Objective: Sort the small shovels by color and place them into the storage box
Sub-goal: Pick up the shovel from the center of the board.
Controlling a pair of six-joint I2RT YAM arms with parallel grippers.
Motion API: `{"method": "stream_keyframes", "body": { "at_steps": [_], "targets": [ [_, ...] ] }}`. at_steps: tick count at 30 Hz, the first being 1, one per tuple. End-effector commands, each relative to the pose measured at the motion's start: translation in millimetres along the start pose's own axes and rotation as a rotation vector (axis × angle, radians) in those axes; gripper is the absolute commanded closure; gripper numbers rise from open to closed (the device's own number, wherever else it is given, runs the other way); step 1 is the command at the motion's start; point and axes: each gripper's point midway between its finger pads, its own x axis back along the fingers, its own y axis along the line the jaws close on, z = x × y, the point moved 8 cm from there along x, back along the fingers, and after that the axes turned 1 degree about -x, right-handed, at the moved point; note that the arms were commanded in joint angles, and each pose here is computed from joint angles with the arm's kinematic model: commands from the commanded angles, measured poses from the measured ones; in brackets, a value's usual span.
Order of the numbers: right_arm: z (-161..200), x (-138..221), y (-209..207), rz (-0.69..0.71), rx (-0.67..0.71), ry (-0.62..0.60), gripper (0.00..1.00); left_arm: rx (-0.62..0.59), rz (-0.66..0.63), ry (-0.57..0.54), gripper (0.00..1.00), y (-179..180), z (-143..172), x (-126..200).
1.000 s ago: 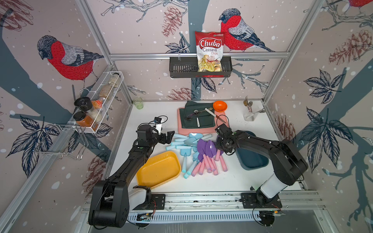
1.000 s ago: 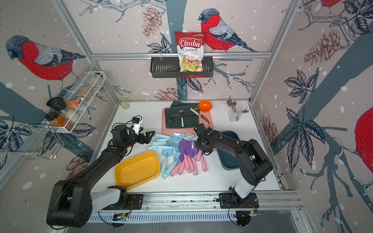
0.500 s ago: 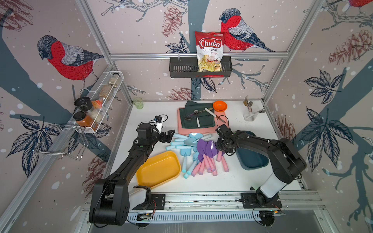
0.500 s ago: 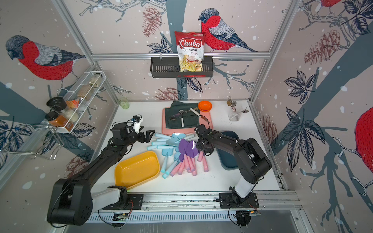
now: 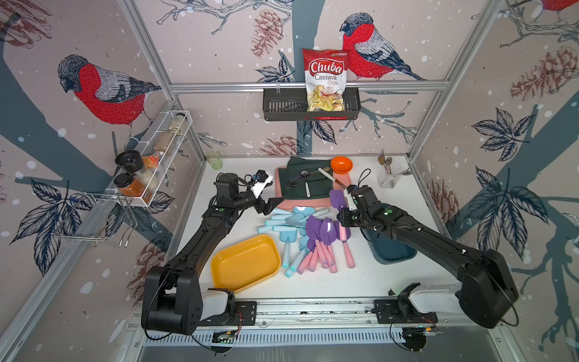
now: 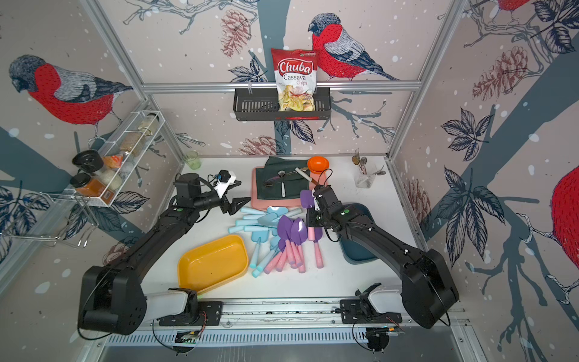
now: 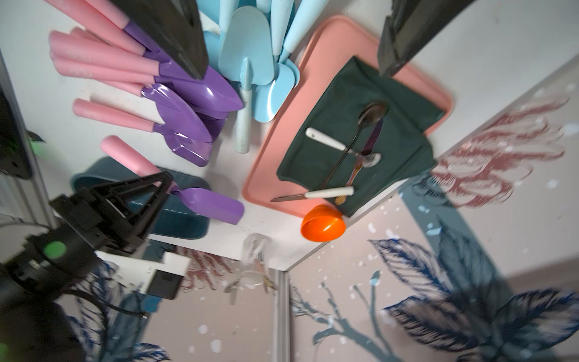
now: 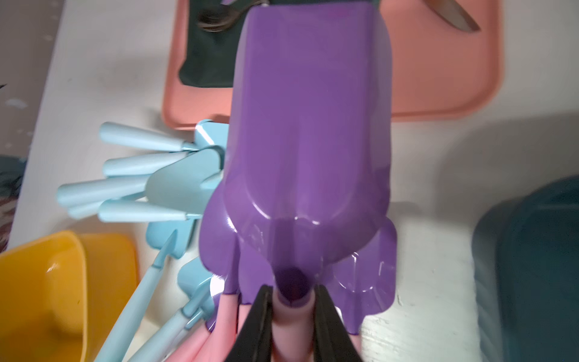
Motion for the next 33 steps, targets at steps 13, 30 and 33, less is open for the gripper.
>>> {"method": "stream_keyframes", "body": {
  "at_steps": [13,30,33],
  "targets": [
    [13,42,37,-0.495,0.779,0.157,1.00,-0.720,0.382,-0.082,0.35,-54,-16,-33],
    [5,37,47,-0.677,0.806,0.345,1.00,-1.048,0.317,-0.177,0.44,-94,-8,-53],
    [6,36,47,-0.686,0.807,0.369,1.00,-1.076,0.316,-0.194,0.48,-98,-10,-57]
  ]
}}
